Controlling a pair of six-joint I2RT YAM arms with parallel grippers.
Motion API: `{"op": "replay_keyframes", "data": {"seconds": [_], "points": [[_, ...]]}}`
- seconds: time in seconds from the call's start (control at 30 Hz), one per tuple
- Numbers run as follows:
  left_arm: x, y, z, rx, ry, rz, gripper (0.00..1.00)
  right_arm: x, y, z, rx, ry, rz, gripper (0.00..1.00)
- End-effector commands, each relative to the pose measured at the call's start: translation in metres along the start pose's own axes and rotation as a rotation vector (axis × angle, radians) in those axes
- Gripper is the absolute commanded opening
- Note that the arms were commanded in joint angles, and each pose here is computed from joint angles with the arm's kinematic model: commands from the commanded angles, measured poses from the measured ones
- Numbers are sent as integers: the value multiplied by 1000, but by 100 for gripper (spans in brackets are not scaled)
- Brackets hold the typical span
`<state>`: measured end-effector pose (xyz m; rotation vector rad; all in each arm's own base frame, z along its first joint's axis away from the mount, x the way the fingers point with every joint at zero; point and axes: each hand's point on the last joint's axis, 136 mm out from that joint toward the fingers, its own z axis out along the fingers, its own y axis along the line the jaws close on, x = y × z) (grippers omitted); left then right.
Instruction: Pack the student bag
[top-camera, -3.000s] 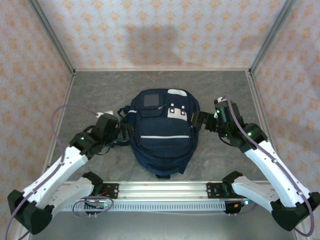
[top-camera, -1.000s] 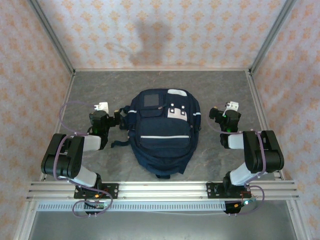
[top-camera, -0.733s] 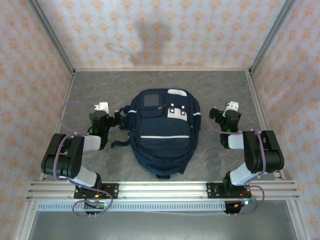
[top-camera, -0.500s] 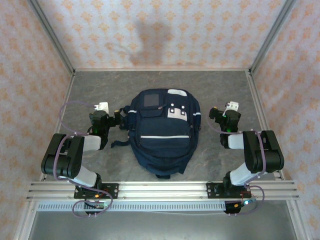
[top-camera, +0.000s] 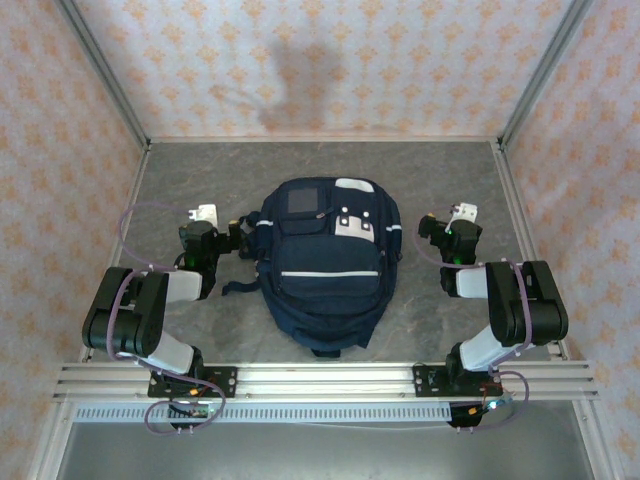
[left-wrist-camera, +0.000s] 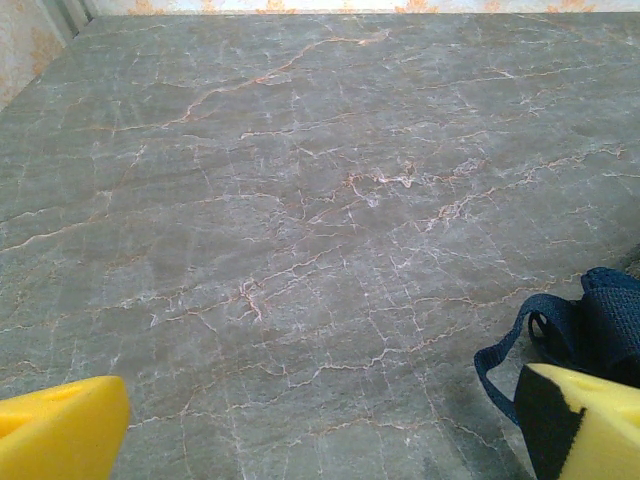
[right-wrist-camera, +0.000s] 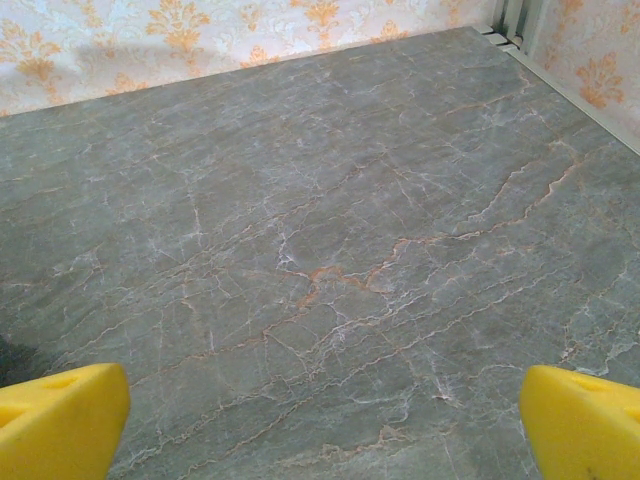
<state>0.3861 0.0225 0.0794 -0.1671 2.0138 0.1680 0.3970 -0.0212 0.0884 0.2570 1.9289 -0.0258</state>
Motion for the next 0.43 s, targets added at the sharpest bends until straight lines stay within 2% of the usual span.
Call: {"op": "replay_keyframes", "data": {"seconds": [0.0, 0.4], "points": [[-16, 1, 1, -4, -41, 0, 100, -2, -1, -2, 7, -10, -9, 99], [-15, 1, 1, -4, -40, 0, 100, -2, -1, -2, 7, -10, -9, 99]]}}
